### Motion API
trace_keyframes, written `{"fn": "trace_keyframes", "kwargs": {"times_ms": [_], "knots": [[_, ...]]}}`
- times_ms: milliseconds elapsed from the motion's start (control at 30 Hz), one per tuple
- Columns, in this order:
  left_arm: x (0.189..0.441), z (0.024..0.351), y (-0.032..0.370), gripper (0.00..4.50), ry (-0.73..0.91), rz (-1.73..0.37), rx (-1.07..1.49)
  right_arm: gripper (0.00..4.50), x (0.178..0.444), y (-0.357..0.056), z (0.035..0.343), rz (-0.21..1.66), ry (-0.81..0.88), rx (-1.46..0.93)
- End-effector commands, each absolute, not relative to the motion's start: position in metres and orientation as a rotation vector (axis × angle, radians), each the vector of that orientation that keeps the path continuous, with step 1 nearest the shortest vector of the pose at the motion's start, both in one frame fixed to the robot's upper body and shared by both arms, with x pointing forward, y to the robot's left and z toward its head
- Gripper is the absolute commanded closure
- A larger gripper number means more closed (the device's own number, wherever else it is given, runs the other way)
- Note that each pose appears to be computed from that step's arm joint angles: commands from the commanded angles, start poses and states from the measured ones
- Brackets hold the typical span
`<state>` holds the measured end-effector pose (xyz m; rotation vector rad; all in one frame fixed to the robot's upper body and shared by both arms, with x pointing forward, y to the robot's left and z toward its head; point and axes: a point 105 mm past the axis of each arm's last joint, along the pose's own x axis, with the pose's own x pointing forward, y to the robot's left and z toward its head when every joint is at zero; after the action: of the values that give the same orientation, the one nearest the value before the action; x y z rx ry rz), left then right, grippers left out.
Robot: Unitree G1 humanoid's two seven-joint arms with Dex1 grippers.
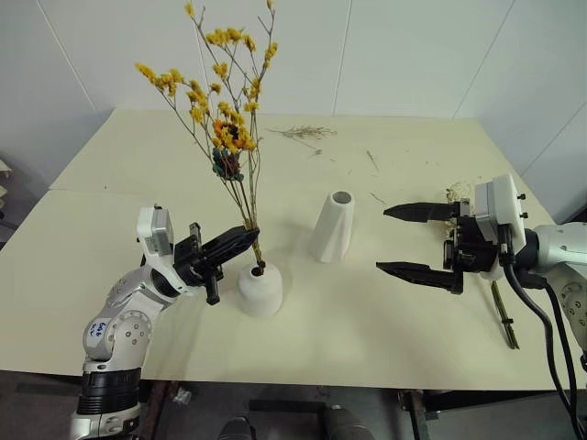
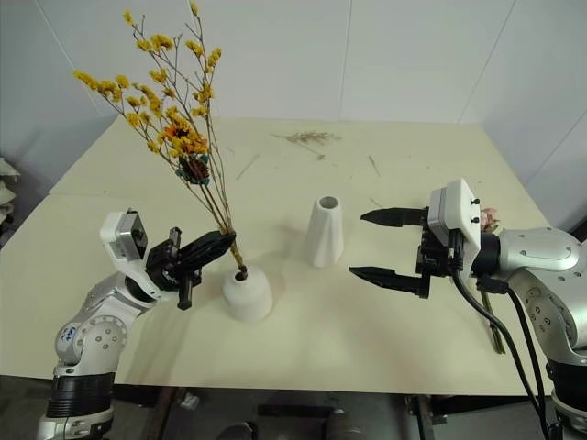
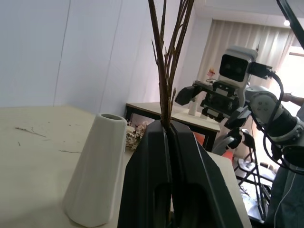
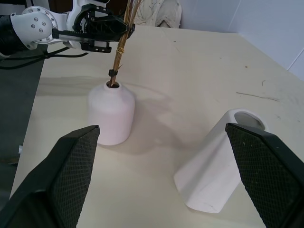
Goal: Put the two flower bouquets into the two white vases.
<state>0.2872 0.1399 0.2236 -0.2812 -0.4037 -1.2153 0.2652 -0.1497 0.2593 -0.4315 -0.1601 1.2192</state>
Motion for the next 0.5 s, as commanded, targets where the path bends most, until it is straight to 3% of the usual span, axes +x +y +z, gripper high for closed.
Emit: {"fn": "trace_keyframes", "kwargs": {"times_ms": [33,500], "knots": [[0.2831,0.2291,0.1428,4.47,-0.423,-1.232,-0.242,0.0,0.2608,-0.1539,0.2685,1.198,-0.201,-0.47],[0.2817,0.23,0.1416,4.47,-0.419,-1.253,-0.24,0.0,0.261,-0.155,0.2654,1.183,-0.206,-0.463]]}}
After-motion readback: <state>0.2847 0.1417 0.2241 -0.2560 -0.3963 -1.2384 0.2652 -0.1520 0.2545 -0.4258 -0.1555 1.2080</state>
